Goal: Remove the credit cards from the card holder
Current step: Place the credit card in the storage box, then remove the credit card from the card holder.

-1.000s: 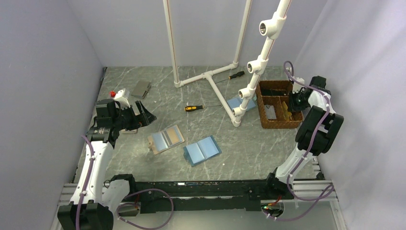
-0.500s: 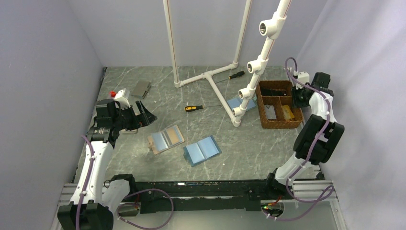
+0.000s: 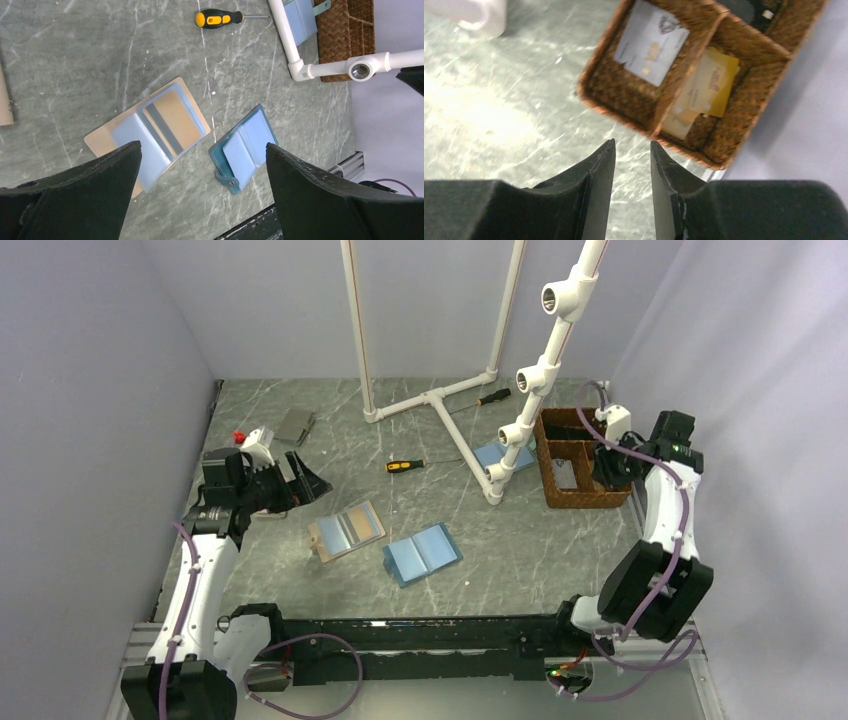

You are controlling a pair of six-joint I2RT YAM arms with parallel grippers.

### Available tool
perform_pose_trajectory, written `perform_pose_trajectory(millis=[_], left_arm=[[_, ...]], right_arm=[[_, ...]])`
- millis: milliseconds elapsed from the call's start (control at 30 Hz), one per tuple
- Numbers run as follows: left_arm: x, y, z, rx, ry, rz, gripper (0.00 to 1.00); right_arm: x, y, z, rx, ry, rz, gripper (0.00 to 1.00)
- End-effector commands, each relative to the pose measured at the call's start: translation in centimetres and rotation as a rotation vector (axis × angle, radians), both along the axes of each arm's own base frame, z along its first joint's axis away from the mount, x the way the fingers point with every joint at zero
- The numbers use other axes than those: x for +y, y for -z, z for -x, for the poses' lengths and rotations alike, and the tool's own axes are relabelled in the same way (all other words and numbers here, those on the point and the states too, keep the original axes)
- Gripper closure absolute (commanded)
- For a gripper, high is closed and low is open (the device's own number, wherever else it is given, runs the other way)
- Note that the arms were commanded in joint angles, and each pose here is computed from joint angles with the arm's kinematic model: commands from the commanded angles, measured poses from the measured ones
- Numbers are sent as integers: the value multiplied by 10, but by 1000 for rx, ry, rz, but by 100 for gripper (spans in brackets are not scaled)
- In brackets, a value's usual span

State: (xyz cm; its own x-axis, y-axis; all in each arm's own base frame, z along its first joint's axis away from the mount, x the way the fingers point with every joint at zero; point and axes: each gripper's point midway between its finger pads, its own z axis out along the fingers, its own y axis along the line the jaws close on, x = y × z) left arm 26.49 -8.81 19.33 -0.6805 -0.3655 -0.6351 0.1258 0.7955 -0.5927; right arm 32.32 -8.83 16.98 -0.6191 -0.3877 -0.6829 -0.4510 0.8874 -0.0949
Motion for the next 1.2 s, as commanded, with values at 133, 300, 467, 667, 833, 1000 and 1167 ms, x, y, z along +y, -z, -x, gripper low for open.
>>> perform_pose_trajectory(millis=[133,300,467,667,833,1000,1167], left_arm=[[-7,-6,-4,-29,20,48,1],[-9,-5,-3,-26,25,64,1],[-12,-5,-1,-20,45,74,1],[-18,-5,2,-7,87,93,1],[-30,-17,9,-51,182,136,6],[-41,-18,16,-57,229,142,6],[-56,-4,25,7,247,98,7]], right_arm=[[52,-6,63,-28,-333,2,65],[84,-9,90,-27,-507,-67,65],[118,-6,107,-14,-658,-113,65],[169,6,124,4,-832,-43,63],[211,0,143,-68,-1016,-61,56],[253,5,150,-34,-1129,-51,55],[296,13,149,-22,-1220,42,53]])
